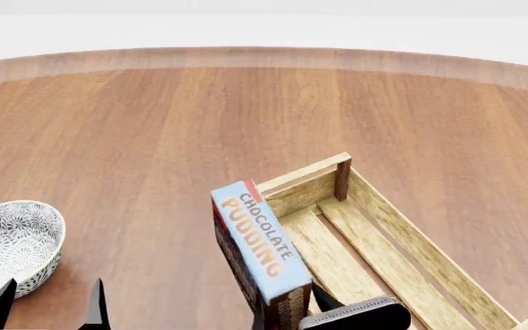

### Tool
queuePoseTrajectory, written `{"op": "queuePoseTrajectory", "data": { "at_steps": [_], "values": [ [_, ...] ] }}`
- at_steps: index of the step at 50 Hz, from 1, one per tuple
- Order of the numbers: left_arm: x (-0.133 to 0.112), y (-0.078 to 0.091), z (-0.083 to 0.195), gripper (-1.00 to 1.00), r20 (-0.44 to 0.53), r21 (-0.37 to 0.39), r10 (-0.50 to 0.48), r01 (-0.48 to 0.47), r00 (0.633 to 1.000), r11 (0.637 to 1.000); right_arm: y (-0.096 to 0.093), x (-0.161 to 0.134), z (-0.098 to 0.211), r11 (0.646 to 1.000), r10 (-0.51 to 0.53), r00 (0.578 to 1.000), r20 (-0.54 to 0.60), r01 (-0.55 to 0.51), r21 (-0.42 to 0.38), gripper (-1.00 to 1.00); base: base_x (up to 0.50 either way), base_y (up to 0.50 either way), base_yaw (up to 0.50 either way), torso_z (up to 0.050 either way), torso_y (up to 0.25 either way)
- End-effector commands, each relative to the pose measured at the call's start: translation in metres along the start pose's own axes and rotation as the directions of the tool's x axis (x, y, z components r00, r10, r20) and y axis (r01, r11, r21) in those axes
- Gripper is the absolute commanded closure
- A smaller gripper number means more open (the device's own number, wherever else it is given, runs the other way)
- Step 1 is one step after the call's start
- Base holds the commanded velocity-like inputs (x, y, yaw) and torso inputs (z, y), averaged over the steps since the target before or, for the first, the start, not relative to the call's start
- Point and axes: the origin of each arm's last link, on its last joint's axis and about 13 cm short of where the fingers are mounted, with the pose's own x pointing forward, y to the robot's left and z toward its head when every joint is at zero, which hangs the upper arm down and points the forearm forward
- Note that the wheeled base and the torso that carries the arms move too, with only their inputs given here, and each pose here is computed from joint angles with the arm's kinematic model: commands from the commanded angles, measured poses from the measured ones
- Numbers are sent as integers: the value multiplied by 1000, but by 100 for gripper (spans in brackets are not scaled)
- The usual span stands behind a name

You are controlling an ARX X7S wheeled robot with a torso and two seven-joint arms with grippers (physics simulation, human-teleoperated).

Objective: Pick up the chocolate pudding and put it in the tray.

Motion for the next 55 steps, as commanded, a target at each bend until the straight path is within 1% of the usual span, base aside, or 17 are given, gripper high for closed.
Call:
{"op": "queuePoseTrajectory", "data": {
  "at_steps": [1,5,10,20,37,43,52,55],
  "values": [
    [0,0,-1,-100,-2,-2,2,-2,1000,1000,-16,7,8,996,-81,996,28,82,-21,100,0,0,0,0,0],
    [0,0,-3,-100,-3,0,4,-4,1000,1000,-22,10,-1,993,-117,993,20,117,-8,100,0,0,0,0,0],
    [0,1,-3,-100,-6,2,8,-8,1000,1000,-27,11,-3,990,-141,990,15,141,-1,100,0,0,0,0,0],
    [2,1,-2,-100,-4,1,8,-8,1000,1000,-38,14,-8,979,-204,979,3,204,-16,100,0,0,0,0,0],
    [1,1,-6,-100,-10,-5,11,-11,1000,1000,-49,15,-15,964,-267,964,-16,267,5,100,0,0,0,0,0],
    [2,1,-5,-100,-11,-5,10,-10,1000,1000,-55,17,-21,954,-301,953,-30,301,-4,100,0,0,0,0,0],
    [2,1,-5,-100,-9,-3,9,-9,1000,1000,-59,16,-28,945,-328,943,-50,328,-13,100,0,0,0,0,1],
    [2,1,-5,-100,-10,-1,10,-10,1000,1000,-60,17,-30,936,-351,935,-52,349,-36,100,0,0,0,0,0]
  ]
}}
